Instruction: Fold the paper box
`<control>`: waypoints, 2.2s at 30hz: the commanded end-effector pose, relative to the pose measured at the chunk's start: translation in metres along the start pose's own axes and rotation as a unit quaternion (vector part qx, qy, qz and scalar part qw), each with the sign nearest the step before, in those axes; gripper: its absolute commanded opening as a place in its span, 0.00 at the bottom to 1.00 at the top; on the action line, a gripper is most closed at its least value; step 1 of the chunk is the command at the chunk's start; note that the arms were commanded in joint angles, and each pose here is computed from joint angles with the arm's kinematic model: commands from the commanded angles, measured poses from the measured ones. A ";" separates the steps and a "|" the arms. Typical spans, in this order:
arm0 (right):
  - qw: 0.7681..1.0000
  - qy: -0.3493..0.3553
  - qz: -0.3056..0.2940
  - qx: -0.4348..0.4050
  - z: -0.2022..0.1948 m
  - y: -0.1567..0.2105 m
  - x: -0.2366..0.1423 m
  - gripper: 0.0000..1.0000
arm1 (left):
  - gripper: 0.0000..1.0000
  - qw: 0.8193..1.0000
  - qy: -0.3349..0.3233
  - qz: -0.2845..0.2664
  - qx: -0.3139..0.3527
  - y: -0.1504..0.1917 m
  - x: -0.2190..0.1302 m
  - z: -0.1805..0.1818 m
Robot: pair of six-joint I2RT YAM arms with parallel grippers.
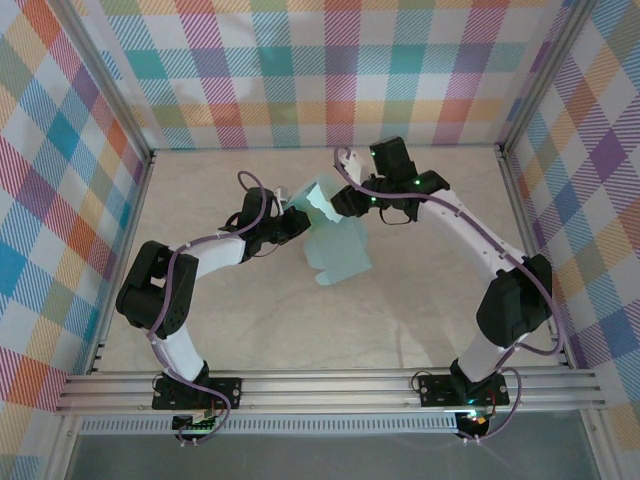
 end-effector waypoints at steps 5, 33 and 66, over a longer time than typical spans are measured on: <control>0.998 0.014 0.044 -0.035 -0.006 0.007 0.022 0.35 | 0.00 0.999 0.034 -0.007 0.018 -0.007 -0.003 -0.020; 0.945 0.238 0.129 -0.183 -0.034 0.012 0.056 0.08 | 0.00 0.999 0.042 0.003 0.015 -0.004 -0.001 -0.024; 0.913 0.312 0.150 -0.215 -0.056 0.000 0.075 0.21 | 0.00 0.998 0.052 0.005 0.021 -0.002 -0.002 -0.029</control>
Point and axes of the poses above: each hand's point on the last joint's axis, 136 mm out from that joint toward the fingers, its own x axis out along the fingers, its own z axis along the line the jaws close on, y = z × x, the point moved 1 cm from there along -x, back along the fingers, and after that the axes turned 7 degrees about -x, right-handed, at the moved point
